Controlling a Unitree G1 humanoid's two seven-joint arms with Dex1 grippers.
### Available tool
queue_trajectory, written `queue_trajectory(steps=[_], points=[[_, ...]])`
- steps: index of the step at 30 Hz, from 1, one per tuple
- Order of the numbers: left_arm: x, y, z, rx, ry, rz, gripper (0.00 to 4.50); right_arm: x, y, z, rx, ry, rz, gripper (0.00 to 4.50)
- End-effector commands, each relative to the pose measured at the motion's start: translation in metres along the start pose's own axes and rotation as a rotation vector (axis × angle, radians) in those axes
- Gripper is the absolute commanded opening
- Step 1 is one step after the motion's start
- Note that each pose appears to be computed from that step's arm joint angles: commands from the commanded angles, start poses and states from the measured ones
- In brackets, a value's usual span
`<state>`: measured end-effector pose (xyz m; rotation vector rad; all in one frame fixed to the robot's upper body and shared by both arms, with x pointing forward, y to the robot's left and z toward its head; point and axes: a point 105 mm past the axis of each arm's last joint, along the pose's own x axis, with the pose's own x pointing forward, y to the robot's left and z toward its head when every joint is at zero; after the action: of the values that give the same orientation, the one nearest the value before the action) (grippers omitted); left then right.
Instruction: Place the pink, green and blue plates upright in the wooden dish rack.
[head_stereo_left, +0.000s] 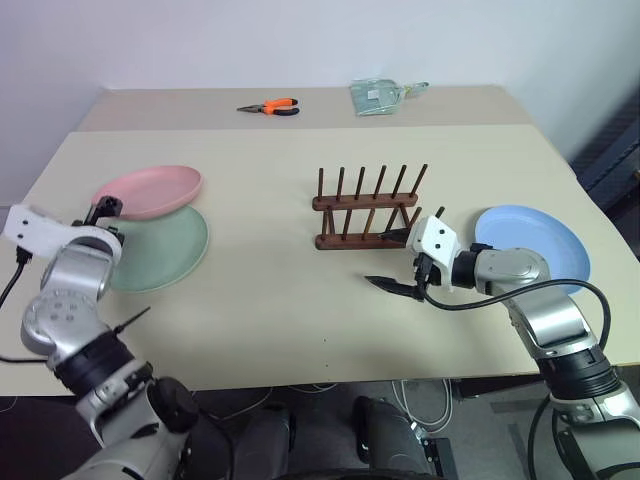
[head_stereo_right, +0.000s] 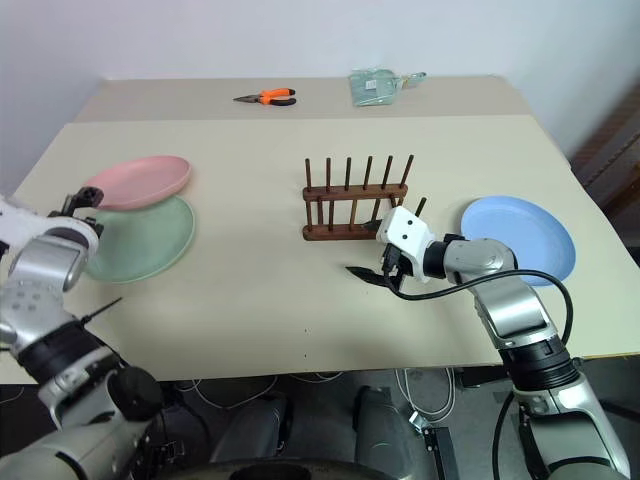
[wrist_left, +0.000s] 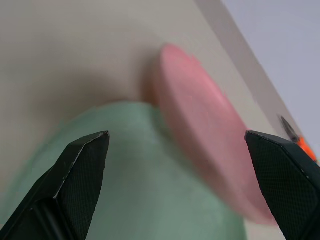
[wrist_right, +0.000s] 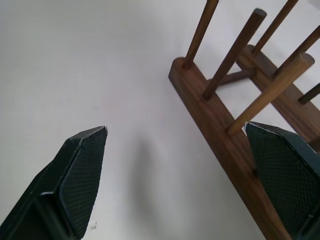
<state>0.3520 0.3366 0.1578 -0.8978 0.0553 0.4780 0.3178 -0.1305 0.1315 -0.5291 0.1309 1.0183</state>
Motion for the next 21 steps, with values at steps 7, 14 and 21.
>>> queue_trajectory(steps=[7, 14, 21], points=[[0.017, -0.024, -0.009, 0.022, 0.055, -0.103, 0.52, -0.012, -0.003, 0.009, -0.036, -0.027, -0.092, 4.50], [-0.019, -0.115, -0.025, 0.229, 0.041, -0.501, 0.05, -0.029, -0.030, 0.061, -0.118, -0.132, -0.148, 4.50], [-0.080, -0.213, -0.094, 0.408, 0.174, -0.829, 0.05, 0.010, -0.043, 0.118, -0.797, -0.118, -0.272, 4.50]])
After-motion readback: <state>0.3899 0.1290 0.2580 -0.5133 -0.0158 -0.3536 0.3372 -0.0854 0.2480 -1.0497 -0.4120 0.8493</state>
